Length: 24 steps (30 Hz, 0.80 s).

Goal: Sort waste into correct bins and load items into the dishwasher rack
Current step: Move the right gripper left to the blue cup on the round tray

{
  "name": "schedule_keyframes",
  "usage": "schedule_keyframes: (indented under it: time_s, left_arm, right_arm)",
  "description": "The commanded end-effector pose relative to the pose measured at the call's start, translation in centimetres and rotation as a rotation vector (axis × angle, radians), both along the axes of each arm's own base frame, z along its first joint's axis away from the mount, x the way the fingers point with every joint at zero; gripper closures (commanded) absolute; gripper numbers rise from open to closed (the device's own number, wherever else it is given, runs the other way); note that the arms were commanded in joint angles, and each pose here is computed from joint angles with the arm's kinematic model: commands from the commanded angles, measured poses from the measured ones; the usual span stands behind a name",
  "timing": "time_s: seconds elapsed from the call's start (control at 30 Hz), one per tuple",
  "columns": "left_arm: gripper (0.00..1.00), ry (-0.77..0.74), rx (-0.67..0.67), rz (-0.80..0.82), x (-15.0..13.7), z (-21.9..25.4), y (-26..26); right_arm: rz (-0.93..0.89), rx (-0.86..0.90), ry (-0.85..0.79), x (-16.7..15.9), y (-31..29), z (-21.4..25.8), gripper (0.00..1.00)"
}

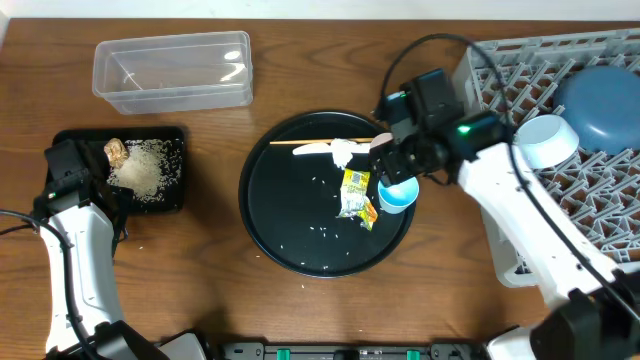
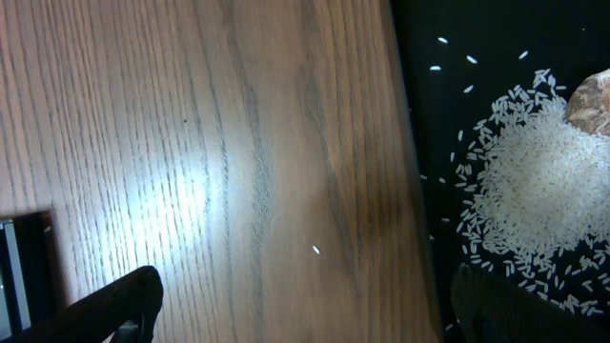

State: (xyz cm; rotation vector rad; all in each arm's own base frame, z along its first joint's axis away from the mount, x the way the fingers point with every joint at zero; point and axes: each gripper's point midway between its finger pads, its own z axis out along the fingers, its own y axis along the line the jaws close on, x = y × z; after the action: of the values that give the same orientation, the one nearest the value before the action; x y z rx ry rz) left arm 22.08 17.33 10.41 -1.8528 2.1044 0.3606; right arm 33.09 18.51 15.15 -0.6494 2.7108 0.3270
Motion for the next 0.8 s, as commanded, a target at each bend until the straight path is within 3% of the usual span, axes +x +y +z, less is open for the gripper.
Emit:
schedule_keyframes:
  time_s: [0.0, 0.13, 0.27, 0.43, 0.77]
  left_arm:
    - [0.02, 0.002, 0.014, 0.018, -0.1, 0.3, 0.4]
    - [0.02, 0.002, 0.014, 0.018, -0.1, 0.3, 0.4]
    - [0.02, 0.002, 0.014, 0.018, -0.1, 0.3, 0.4]
    - [0.02, 0.002, 0.014, 0.018, -0.1, 0.3, 0.4]
    - [0.02, 0.002, 0.014, 0.018, -0.1, 0.3, 0.4]
  right_arm:
    - [0.025, -0.056, 0.009, -0.4, 0.2, -0.9, 0.39]
    - [0.024, -0.097, 0.087, -1.8, 0.5, -2.4, 0.44]
    - [-0.095, -0.164, 0.122, -1.9, -0.6, -3.6, 0.57]
    - [-0.164, -0.182, 0.179, -2.3, -0.9, -4.8, 0.64]
    - [-0.168, -0.162, 0.247, -3.2, -0.4, -5.7, 0.63]
